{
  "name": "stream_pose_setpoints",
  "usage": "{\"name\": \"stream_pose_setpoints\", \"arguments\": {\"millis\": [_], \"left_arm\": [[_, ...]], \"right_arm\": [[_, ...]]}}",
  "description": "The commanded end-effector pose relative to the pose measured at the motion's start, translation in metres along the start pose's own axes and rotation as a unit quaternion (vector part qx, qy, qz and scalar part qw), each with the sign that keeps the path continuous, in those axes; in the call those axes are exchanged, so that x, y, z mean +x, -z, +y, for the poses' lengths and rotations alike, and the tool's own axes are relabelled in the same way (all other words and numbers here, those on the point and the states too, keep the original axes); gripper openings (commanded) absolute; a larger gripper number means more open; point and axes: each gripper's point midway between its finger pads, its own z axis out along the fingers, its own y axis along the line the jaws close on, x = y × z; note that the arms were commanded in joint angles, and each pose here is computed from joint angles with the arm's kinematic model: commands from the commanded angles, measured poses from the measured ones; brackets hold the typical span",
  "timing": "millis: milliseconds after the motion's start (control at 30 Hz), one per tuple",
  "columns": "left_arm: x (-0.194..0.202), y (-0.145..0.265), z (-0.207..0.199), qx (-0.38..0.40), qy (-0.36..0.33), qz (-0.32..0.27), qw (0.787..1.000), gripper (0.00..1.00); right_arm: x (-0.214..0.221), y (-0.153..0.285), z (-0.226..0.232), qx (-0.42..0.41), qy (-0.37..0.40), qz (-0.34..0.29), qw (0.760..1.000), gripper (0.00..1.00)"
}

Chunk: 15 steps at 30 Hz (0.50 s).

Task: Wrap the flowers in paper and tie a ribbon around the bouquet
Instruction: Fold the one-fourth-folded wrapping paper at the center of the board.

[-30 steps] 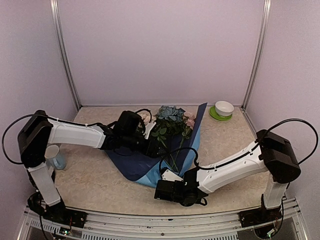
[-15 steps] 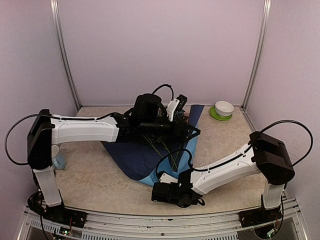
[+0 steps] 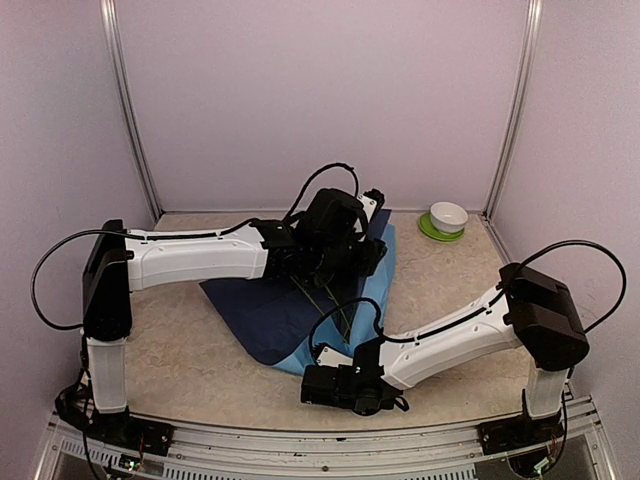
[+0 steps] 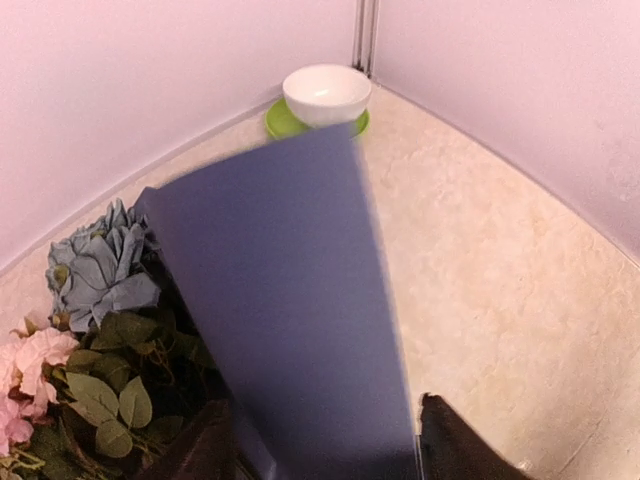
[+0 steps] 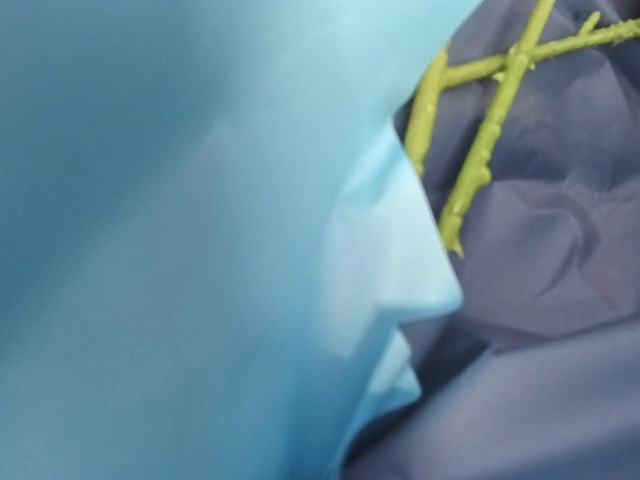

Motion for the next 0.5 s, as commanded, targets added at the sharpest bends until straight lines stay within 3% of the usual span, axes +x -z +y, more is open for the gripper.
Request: {"name": "stream_pose_setpoints", "arguments": {"millis": [0,233,300,467], "left_arm": [[0.021,-0.006,0.015,-0.039,-0.014,0.036,0.998,0.49],[0.028,0.006,0.029,0.013,0.048,0.028,0.998,0.02],[0.041,0.008,0.043,0.026,0.078,0.031,0.996,0.00],[0.083,0.018,0.059,0.077,0.131,0.037,0.988,0.00]], "right_arm": [[0.000,0.002,0.005,0.001,0.027,0.003,1.000,0.00],[0.000,0.001,0.008,-0.003,0.023,0.002,1.000,0.00],[0.001,0.000,0.009,-0.004,0.023,0.002,1.000,0.01],[0.000,0.004,0.007,-0.012,0.013,0.001,1.000,0.25]]}}
